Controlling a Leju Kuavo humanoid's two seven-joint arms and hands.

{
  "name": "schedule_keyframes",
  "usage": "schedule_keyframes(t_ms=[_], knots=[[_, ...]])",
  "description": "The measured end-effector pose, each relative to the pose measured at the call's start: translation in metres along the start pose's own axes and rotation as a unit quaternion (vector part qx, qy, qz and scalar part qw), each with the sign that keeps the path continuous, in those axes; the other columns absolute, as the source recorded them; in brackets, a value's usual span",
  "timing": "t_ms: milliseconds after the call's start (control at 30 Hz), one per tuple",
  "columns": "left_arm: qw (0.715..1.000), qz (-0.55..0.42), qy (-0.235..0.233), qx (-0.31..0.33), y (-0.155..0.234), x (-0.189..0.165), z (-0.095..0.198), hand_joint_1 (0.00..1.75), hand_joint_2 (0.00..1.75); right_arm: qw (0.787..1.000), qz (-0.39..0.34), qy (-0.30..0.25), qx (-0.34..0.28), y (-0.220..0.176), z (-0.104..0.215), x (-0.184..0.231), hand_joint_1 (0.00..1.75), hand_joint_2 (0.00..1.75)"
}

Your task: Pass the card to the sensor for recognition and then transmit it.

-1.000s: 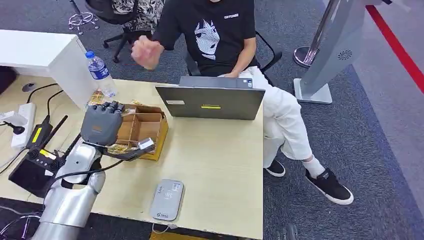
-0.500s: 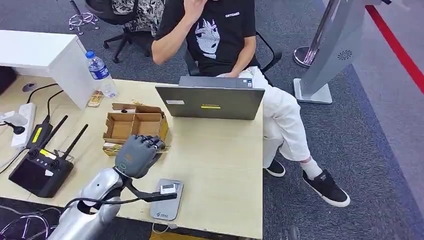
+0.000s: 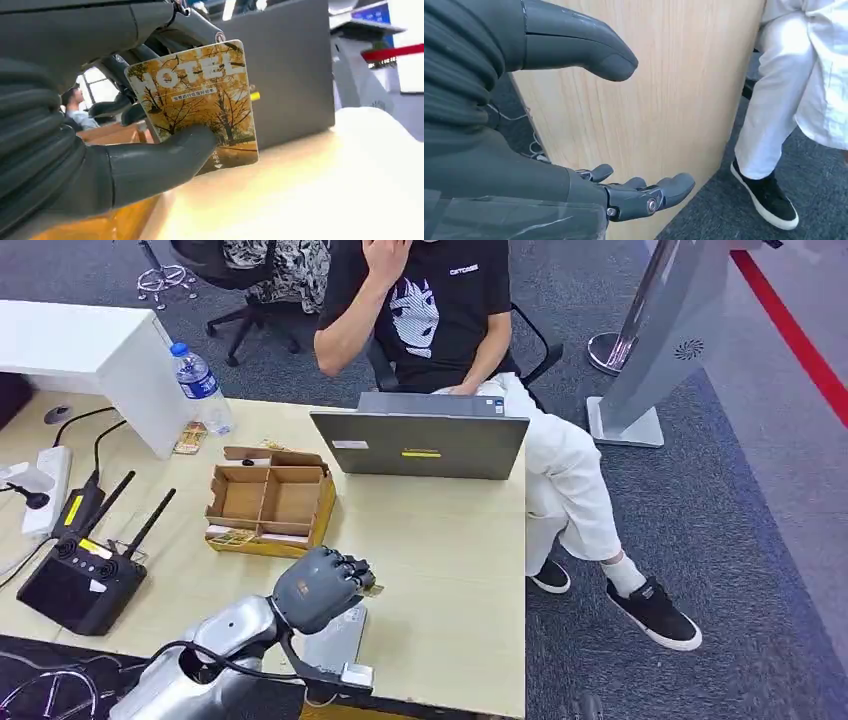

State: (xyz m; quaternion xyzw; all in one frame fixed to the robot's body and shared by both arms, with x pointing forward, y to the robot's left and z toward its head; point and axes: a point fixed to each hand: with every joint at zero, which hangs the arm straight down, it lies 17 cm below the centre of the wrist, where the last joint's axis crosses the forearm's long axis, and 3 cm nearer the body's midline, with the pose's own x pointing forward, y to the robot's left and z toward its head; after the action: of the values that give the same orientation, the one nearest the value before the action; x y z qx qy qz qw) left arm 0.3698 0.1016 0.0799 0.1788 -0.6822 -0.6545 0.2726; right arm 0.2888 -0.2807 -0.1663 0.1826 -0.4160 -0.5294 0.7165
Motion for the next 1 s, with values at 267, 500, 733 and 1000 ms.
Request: schedule_keyframes(t_ms=[267,500,733,1000], knots=[[0.998,0.017,-0.009,-0.054,-0.02,-0.006,0.014,1.75,1.75,1.0,0.004,-0.001,-0.001,-0.001,0.0,0.002,0.0,1.75],[0.997,0.017,-0.006,-0.08,-0.027,-0.016,0.025,1.75,1.75,1.0,0.005,-0.001,-0.001,-0.001,0.0,0.002,0.0,1.75],[0.995,0.019,-0.004,-0.094,-0.03,-0.021,0.032,1.75,1.75,1.0,0.005,-0.001,-0.001,-0.002,0.0,0.002,0.0,1.75],[0.991,0.035,0.0,-0.126,-0.039,-0.03,0.046,1.75,1.75,1.0,0.005,0.001,-0.001,-0.001,-0.001,0.002,0.0,1.75]])
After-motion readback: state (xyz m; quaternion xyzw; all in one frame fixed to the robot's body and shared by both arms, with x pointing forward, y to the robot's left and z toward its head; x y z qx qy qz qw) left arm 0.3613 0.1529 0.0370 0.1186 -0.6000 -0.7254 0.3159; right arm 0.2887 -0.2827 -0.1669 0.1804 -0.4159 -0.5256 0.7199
